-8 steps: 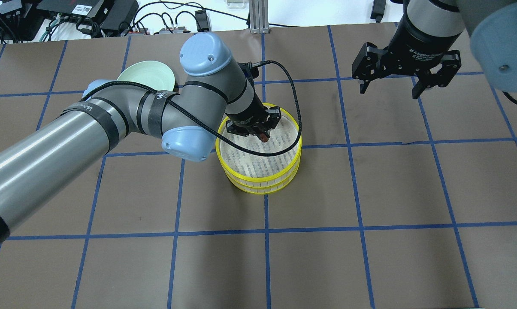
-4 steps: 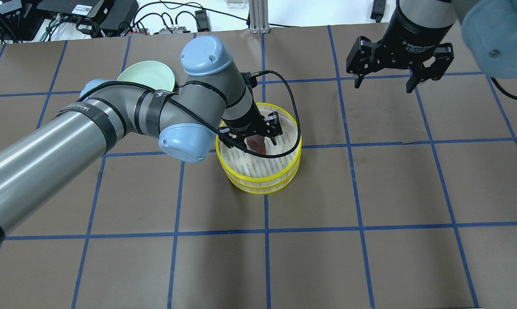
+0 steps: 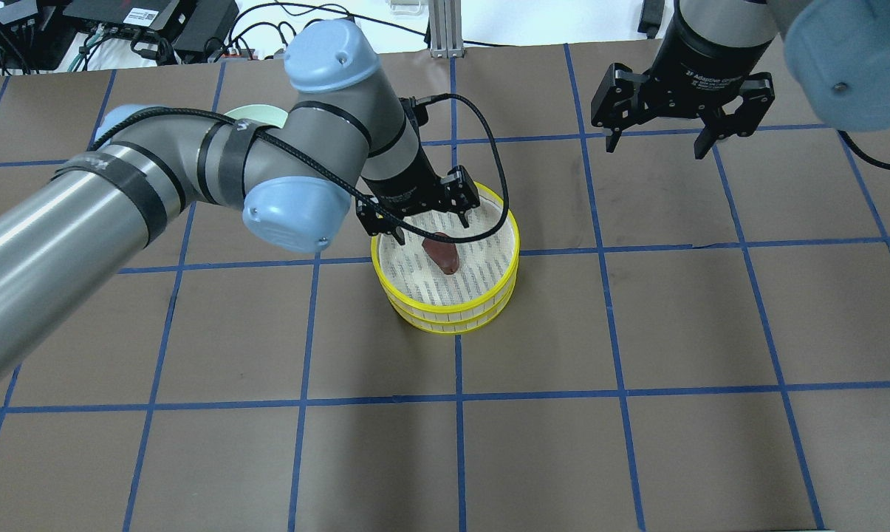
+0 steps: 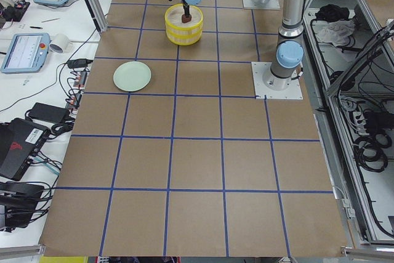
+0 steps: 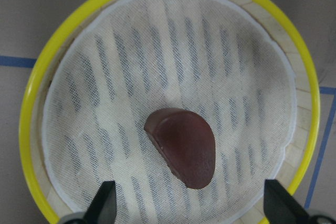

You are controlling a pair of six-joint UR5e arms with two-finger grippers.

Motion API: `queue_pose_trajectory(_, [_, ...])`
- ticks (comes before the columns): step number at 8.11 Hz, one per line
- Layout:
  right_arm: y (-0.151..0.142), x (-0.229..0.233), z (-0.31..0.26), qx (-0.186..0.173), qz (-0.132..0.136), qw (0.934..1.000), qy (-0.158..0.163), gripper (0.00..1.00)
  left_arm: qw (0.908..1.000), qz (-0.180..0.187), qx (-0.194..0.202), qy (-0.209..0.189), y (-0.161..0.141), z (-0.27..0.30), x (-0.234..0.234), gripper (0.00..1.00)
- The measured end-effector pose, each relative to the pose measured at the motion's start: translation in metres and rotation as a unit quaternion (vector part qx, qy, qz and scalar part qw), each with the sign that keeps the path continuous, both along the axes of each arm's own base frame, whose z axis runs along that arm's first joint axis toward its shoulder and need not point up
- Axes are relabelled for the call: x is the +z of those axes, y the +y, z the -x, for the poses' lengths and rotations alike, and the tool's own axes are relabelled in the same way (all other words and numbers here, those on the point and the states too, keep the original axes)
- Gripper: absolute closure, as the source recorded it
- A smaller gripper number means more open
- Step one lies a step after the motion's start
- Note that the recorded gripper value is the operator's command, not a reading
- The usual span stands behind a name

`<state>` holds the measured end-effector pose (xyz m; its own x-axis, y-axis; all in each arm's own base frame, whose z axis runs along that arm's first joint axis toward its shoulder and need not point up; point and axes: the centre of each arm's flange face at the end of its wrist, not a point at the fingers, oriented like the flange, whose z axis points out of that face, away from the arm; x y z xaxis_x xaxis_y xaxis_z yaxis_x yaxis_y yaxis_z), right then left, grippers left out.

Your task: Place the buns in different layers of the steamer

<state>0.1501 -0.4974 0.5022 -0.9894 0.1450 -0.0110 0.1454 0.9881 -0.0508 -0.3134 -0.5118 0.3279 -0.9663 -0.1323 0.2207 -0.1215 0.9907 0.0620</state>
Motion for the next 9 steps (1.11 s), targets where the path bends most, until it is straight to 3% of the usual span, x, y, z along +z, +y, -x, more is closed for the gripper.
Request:
queue_pose_trajectory(1, [0.000, 0.000, 0.000, 0.000, 0.000, 1.0000, 0.000, 0.00, 0.9999, 0.012, 0.001, 0.002, -0.010, -0.009, 0.018, 0.00])
queue_pose_trajectory(5, [0.000, 0.000, 0.000, 0.000, 0.000, 1.0000, 0.000, 0.00, 0.9973, 0.039, -0.060, -0.017, -0.045, -0.099, 0.076, 0.00])
queue_pose_trajectory(9, [0.000, -0.001, -0.001, 0.001, -0.001, 1.0000, -0.001, 0.00, 0.9912, 0.028, -0.088, -0.095, -0.003, -0.159, 0.134, 0.00])
